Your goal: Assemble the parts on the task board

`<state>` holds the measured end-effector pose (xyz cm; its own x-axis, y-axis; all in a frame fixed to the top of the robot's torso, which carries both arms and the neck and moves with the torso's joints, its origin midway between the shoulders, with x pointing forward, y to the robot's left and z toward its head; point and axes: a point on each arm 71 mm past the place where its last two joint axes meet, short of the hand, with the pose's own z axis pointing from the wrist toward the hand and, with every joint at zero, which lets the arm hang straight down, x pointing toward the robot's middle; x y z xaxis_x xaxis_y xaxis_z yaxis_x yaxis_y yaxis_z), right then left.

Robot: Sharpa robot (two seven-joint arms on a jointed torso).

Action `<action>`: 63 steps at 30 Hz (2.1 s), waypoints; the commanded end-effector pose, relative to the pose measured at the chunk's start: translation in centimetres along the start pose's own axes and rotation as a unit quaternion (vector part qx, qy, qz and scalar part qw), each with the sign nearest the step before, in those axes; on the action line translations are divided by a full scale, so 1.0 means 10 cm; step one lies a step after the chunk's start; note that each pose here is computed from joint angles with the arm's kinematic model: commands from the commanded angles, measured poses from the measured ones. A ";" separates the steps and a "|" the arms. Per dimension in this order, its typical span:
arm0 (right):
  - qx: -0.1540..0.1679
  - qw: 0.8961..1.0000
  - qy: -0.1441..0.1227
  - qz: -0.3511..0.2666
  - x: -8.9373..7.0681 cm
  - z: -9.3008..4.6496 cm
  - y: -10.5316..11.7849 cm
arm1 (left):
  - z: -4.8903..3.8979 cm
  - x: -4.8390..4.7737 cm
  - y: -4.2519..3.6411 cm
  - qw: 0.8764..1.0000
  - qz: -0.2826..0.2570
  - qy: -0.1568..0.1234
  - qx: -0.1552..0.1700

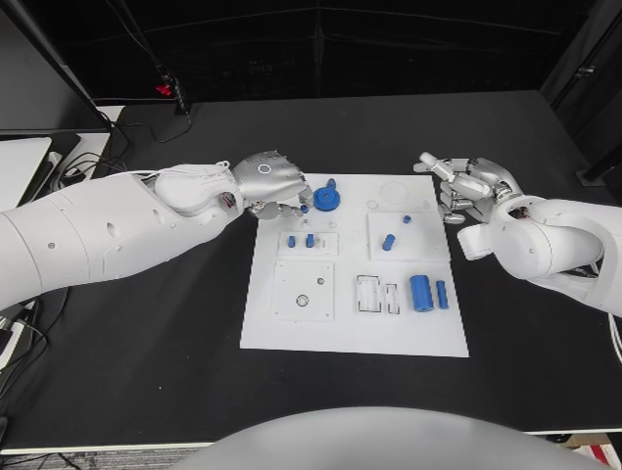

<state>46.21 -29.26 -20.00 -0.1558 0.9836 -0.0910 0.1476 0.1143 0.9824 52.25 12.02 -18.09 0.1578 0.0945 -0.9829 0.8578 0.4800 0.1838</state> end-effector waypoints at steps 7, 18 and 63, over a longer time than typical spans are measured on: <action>-0.003 1.000 0.006 0.000 0.02 0.00 0.01 | 0.027 0.068 0.024 0.999 -0.011 0.036 -0.011; -0.004 1.000 0.006 0.000 0.01 0.00 0.01 | 0.053 0.130 0.017 0.998 -0.017 0.052 -0.010; -0.003 1.000 0.009 0.001 0.03 0.00 0.01 | 0.151 0.245 -0.006 0.993 -0.034 0.112 -0.012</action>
<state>46.19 -29.12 -20.06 -0.1601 0.9831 -0.0891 0.1501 0.1135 0.9821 53.28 10.69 -19.98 0.0223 0.2153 -0.9763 0.8560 0.5003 0.1299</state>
